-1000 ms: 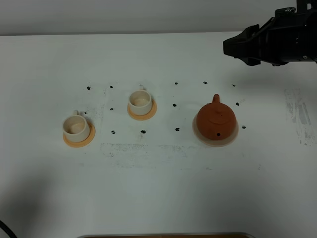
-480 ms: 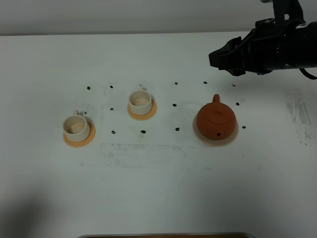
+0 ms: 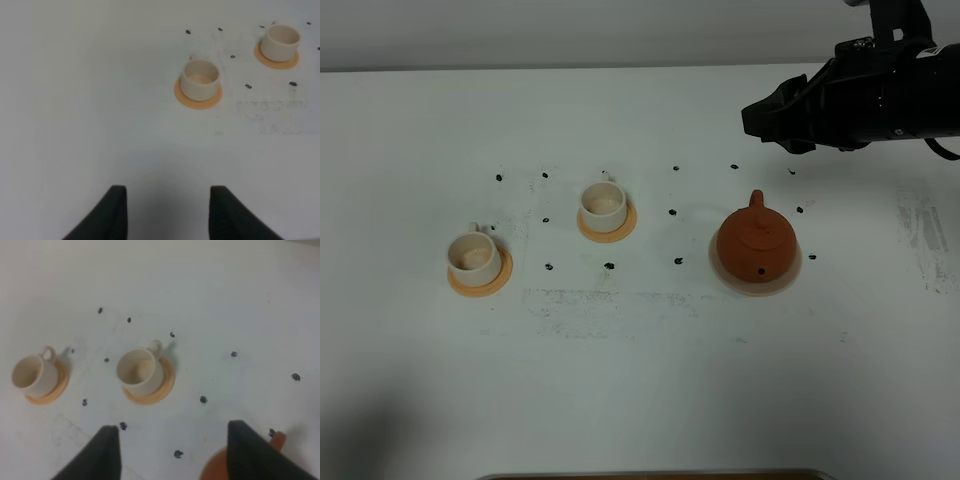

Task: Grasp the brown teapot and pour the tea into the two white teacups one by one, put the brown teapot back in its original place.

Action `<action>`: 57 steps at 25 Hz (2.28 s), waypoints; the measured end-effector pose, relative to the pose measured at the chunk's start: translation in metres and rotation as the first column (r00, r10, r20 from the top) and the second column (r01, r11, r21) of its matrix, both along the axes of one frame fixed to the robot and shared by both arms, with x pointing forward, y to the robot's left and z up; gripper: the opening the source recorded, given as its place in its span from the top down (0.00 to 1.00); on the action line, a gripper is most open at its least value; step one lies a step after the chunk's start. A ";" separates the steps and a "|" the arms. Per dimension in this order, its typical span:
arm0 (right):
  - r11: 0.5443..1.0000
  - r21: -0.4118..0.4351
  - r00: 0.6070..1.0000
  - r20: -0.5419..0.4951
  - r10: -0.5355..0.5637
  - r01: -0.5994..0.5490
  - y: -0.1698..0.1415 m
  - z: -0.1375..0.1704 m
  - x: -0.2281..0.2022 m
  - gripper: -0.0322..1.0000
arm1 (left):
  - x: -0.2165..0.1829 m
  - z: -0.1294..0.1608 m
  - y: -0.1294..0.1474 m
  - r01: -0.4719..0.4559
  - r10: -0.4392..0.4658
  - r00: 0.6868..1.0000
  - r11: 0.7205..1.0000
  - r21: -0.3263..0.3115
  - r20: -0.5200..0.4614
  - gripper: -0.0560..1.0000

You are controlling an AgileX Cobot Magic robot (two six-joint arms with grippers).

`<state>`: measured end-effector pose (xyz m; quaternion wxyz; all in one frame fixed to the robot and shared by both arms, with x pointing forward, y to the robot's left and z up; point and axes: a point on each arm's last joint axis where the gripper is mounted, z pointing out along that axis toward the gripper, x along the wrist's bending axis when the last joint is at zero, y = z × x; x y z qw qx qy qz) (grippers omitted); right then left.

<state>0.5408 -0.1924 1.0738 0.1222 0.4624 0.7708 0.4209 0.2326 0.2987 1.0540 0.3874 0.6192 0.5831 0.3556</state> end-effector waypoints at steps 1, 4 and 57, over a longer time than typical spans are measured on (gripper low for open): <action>1.000 -0.007 1.000 -0.001 -0.004 0.004 -0.001 0.000 0.000 0.49 | 0.000 0.000 0.000 0.000 0.000 1.000 1.000 0.000 0.000 0.56; 0.998 -0.048 1.000 -0.002 -0.030 0.030 -0.004 -0.004 0.003 0.49 | 0.000 0.000 0.000 0.000 0.000 1.000 1.000 0.000 0.000 0.56; 0.907 -0.396 0.894 -0.341 -0.291 0.144 0.028 -0.146 0.098 0.49 | 0.000 0.000 0.000 -0.001 0.001 1.000 1.000 -0.003 0.000 0.56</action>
